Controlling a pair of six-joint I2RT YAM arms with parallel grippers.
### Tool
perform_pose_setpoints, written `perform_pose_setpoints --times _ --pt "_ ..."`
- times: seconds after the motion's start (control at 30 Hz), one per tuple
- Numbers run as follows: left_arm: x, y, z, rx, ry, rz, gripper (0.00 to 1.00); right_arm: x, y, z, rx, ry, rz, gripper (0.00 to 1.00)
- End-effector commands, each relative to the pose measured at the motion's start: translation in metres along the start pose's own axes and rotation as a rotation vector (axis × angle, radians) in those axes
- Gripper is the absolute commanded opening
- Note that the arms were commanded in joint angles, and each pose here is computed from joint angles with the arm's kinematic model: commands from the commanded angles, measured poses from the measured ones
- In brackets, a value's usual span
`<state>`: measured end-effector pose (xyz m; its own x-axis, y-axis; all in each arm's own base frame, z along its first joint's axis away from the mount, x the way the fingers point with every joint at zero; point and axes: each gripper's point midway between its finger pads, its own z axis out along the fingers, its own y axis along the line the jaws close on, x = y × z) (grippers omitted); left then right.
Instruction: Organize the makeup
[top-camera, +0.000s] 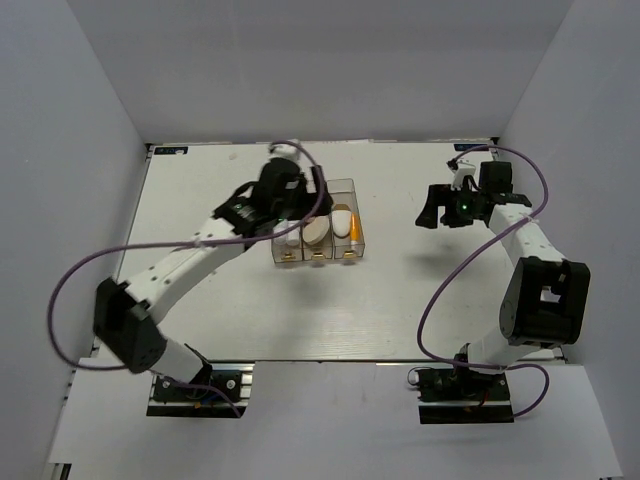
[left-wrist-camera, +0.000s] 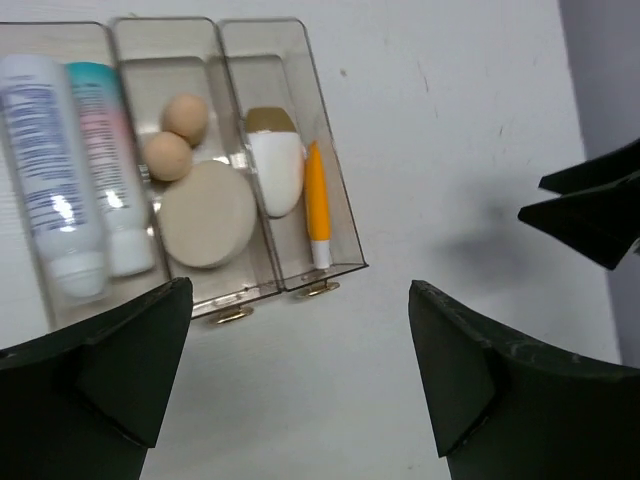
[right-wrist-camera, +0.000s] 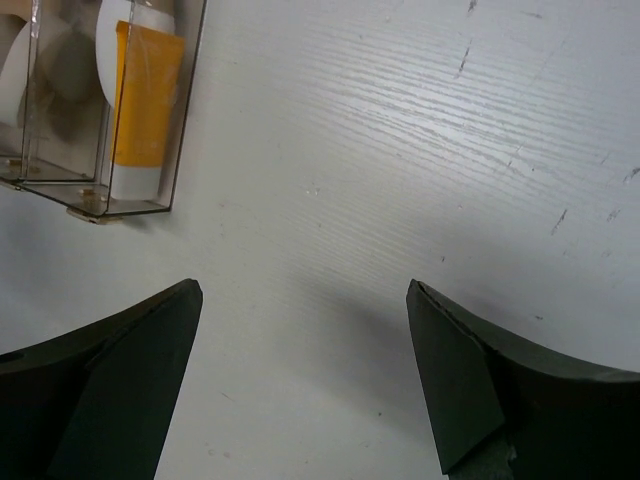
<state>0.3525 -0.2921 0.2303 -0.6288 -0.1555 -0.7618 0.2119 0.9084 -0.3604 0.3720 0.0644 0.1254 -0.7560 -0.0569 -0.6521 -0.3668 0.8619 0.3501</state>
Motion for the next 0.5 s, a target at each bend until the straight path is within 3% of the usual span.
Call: perform_pose_setpoints --times 0.0,0.13,0.47 --pt "-0.018 0.024 -0.035 0.021 -0.078 -0.137 0.98 -0.042 0.008 -0.015 0.013 -0.124 -0.118 0.89" --pt "0.003 0.066 -0.054 -0.049 -0.082 -0.208 0.98 -0.049 0.005 -0.015 0.037 -0.133 -0.098 0.89" --pt "0.025 0.102 -0.087 -0.069 -0.114 -0.294 0.98 -0.074 -0.005 -0.029 0.14 -0.245 -0.115 0.89"
